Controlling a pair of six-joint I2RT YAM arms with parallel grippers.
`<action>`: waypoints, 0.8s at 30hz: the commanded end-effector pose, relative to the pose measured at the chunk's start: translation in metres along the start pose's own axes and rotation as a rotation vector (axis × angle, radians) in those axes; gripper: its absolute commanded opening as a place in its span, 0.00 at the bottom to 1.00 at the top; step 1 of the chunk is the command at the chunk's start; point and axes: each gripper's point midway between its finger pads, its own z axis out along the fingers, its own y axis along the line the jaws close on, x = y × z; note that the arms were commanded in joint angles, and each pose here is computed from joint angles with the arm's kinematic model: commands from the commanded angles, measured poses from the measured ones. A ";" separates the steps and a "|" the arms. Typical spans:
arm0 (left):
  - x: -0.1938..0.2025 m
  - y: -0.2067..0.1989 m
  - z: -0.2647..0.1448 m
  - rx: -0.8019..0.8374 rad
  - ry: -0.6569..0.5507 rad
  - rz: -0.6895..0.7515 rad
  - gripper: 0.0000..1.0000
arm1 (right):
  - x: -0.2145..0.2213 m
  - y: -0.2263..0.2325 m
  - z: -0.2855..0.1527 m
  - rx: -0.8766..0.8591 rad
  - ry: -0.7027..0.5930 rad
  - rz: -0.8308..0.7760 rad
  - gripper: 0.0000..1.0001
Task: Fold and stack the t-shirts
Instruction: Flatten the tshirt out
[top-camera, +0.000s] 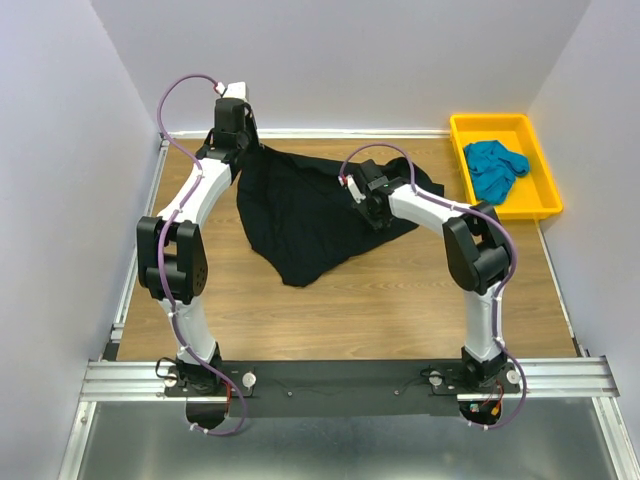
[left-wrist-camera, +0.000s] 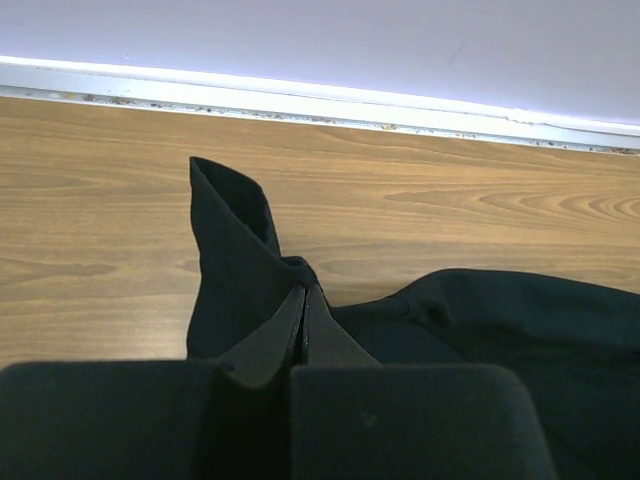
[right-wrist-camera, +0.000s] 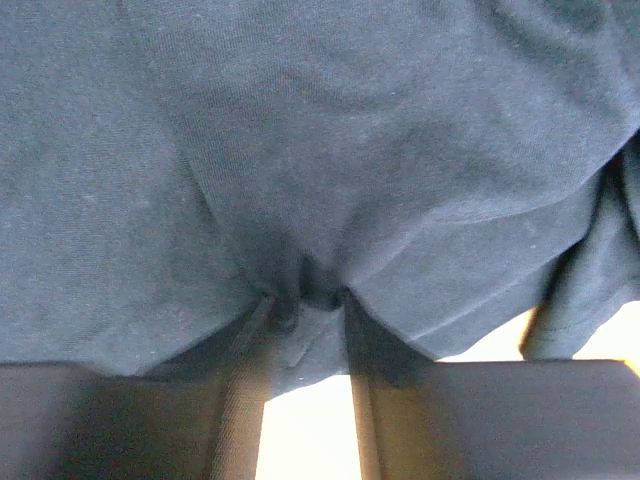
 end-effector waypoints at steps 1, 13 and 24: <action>-0.009 -0.003 0.003 0.012 -0.013 0.016 0.00 | -0.006 -0.011 0.001 0.068 -0.009 -0.011 0.27; -0.066 0.025 -0.019 -0.063 -0.120 0.007 0.00 | -0.077 -0.064 -0.085 0.198 -0.247 0.047 0.01; -0.072 0.011 -0.049 0.022 -0.118 0.002 0.00 | -0.071 -0.039 -0.098 0.055 -0.252 0.076 0.03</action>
